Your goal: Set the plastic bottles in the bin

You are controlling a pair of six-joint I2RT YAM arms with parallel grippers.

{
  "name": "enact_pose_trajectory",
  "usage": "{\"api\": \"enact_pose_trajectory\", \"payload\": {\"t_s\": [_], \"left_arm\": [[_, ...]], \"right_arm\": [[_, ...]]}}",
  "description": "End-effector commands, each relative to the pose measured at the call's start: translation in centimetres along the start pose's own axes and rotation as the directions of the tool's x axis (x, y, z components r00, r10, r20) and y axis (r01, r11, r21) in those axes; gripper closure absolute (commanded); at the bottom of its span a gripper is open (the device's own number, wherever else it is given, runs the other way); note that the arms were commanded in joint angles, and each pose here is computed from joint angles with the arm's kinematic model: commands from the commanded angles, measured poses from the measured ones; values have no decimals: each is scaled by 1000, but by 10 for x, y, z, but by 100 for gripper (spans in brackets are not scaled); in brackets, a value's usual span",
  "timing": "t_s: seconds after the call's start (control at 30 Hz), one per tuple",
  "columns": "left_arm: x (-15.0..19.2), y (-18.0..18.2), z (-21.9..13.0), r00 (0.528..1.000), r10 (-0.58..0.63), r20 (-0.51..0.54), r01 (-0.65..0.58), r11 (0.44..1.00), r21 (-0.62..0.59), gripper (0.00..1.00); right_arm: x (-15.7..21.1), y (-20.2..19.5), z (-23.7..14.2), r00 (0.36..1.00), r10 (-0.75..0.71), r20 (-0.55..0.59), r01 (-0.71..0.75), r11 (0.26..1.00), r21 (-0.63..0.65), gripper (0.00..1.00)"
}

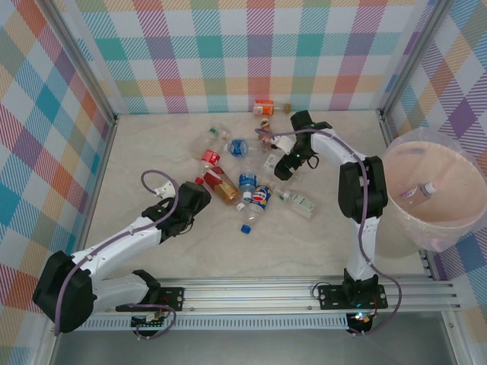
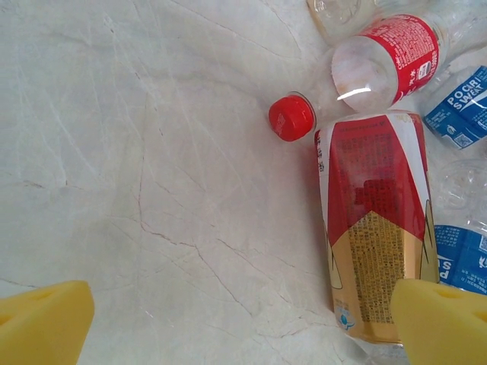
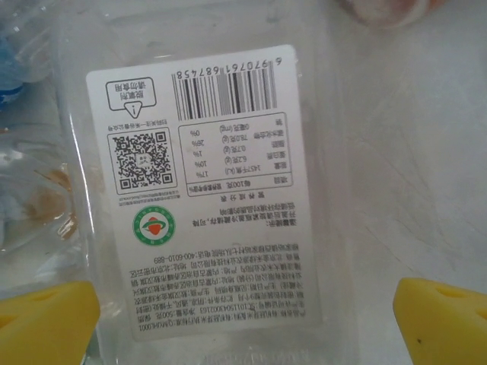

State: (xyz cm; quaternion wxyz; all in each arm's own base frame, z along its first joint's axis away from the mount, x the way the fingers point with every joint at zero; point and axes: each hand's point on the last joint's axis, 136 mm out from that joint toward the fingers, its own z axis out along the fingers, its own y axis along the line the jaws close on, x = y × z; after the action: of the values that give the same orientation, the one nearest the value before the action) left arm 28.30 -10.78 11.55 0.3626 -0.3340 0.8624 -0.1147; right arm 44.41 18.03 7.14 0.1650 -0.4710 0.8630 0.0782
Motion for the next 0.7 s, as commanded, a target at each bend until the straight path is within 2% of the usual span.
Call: {"api": "enact_pose_trajectory", "payload": {"t_s": [0.0,0.1,0.27,0.4,0.5,0.67], "left_arm": [[-5,10,-1,999,-22,28,22,999,-27,0],[-4,10,0,1000,-18,25,19,999,-31,0],[-4,9,1,1000,-15,24,16,999,-32,0],[-3,11,3,1000,-10,22,11,999,-40,0],[-3,11,3,1000,-9,22,10,999,-42,0],[-1,11,5,1000,-6,19,7,999,-43,0]], "right_arm": [[1,1,8,999,-49,-24,49,999,-4,0],[6,-6,14,999,6,-48,-5,1000,30,0],[14,-7,14,991,91,-100,-90,996,10,0],[-14,15,-3,996,82,41,-77,991,-108,0],[-30,23,-18,990,81,115,-64,987,-146,0],[-38,20,-20,988,73,135,-56,990,-127,0]]}}
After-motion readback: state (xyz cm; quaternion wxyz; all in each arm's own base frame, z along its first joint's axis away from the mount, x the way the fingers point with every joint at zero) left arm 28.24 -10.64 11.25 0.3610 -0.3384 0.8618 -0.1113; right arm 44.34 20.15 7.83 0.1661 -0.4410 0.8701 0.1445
